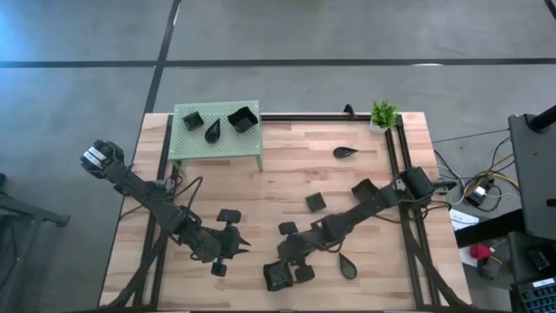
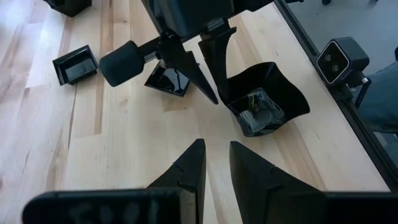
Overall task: Pick & Place Mini shaped plates
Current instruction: Stack the black distorted square plate on top of the black distorted square plate on the shelf
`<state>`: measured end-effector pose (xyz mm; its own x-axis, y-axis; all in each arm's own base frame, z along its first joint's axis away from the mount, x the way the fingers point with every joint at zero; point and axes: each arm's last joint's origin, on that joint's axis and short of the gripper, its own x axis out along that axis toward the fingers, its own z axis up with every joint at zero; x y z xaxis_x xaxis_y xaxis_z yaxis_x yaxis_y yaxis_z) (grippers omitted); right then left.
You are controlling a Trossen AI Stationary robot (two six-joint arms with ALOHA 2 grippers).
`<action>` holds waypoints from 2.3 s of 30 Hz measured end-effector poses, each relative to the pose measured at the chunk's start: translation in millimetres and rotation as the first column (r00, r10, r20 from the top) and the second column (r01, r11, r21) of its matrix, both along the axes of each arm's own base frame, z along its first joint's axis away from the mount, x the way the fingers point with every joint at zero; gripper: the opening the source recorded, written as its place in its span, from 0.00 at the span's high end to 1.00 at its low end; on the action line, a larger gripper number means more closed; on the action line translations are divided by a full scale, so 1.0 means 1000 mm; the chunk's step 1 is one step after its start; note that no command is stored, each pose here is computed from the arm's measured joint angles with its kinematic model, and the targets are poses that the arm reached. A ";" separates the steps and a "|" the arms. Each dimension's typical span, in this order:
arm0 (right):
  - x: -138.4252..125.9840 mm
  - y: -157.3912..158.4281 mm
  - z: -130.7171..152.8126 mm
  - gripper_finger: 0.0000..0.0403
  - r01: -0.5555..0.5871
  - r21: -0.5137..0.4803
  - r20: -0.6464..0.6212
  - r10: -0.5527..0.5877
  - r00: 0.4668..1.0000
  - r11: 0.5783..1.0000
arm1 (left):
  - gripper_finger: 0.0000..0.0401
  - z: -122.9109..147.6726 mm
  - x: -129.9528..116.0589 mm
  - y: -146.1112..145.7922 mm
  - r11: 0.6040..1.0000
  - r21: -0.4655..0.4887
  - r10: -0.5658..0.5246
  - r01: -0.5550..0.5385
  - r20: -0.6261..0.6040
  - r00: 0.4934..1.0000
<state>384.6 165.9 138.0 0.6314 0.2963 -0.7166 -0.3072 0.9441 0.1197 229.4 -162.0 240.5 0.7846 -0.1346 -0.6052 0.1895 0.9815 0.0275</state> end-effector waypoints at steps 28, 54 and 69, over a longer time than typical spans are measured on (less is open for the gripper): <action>-0.004 -0.002 -0.006 0.97 0.065 0.033 -0.074 -0.062 0.995 0.997 | 0.83 0.000 0.000 0.000 1.000 0.000 0.000 0.000 0.000 1.000; 0.002 -0.054 0.067 0.98 0.332 -0.089 0.139 -0.319 0.938 0.939 | 0.83 0.009 0.014 0.014 0.971 0.203 0.093 -0.128 0.175 0.980; 0.013 -0.065 0.090 0.98 0.359 -0.112 0.172 -0.338 0.925 0.927 | 0.83 0.003 0.024 0.037 0.953 0.215 0.191 -0.214 0.122 0.974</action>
<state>398.1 100.9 227.7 0.7780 -0.0568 -0.6257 0.0398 0.9984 -0.0412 253.5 -125.0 243.2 0.8384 0.1642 -0.5198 -0.0276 0.9651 0.2604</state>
